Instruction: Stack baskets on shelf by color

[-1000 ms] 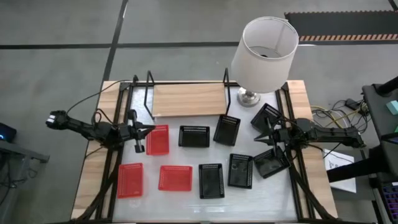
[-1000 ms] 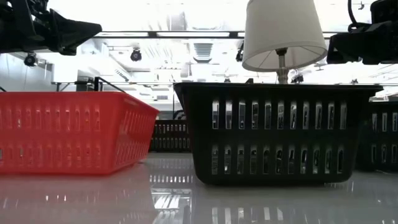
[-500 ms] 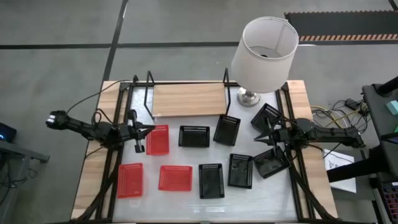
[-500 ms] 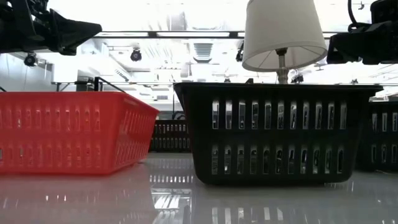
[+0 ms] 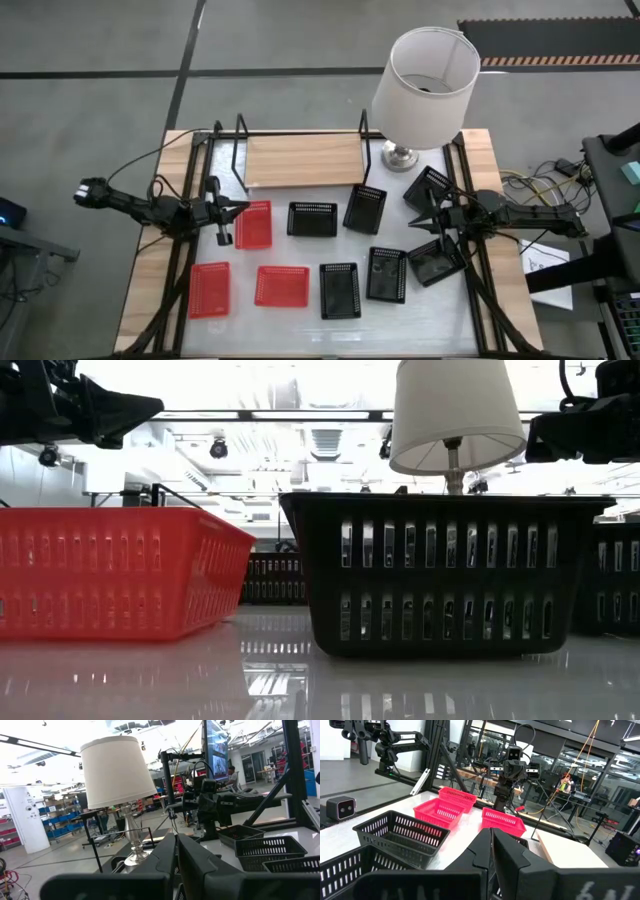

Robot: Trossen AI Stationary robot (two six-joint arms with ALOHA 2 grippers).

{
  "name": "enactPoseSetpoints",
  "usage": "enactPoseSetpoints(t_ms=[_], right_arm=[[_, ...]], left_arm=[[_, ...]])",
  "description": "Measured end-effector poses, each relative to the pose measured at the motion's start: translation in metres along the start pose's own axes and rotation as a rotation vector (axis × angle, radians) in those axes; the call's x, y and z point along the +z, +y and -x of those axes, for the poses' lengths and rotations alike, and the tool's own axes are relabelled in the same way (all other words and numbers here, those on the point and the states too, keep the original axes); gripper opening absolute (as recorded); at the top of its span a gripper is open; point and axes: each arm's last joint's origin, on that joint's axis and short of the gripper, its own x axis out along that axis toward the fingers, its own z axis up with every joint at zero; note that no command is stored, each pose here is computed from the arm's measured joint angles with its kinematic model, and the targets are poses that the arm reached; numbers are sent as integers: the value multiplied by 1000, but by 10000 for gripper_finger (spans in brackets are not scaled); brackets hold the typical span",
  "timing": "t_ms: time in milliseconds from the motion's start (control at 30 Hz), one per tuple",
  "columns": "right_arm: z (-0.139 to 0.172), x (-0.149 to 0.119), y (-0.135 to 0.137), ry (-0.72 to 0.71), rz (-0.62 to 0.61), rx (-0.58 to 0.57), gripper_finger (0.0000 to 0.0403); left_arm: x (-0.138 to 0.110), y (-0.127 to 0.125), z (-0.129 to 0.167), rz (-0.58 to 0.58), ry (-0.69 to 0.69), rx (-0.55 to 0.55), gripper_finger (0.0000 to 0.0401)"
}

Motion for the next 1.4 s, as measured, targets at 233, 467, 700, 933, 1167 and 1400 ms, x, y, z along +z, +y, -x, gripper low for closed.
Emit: enactPoseSetpoints(t_ms=[233,467,700,933,1167,1400], right_arm=[[0,0,0,0,0,-1,11],[0,0,0,0,3,-1,11],[0,-1,-3,13,-351,-121,11],[1,-2,-9,4,-512,-321,11],[1,-2,-9,2,-527,-320,11],[1,-2,-9,4,-512,-319,11]], left_arm=[[0,0,0,0,0,0,4],[0,0,0,0,0,0,4],[0,0,0,0,0,0,4],[11,4,1,96,-105,27,4],[29,13,5,234,-292,84,4],[37,17,8,283,-381,112,4]])
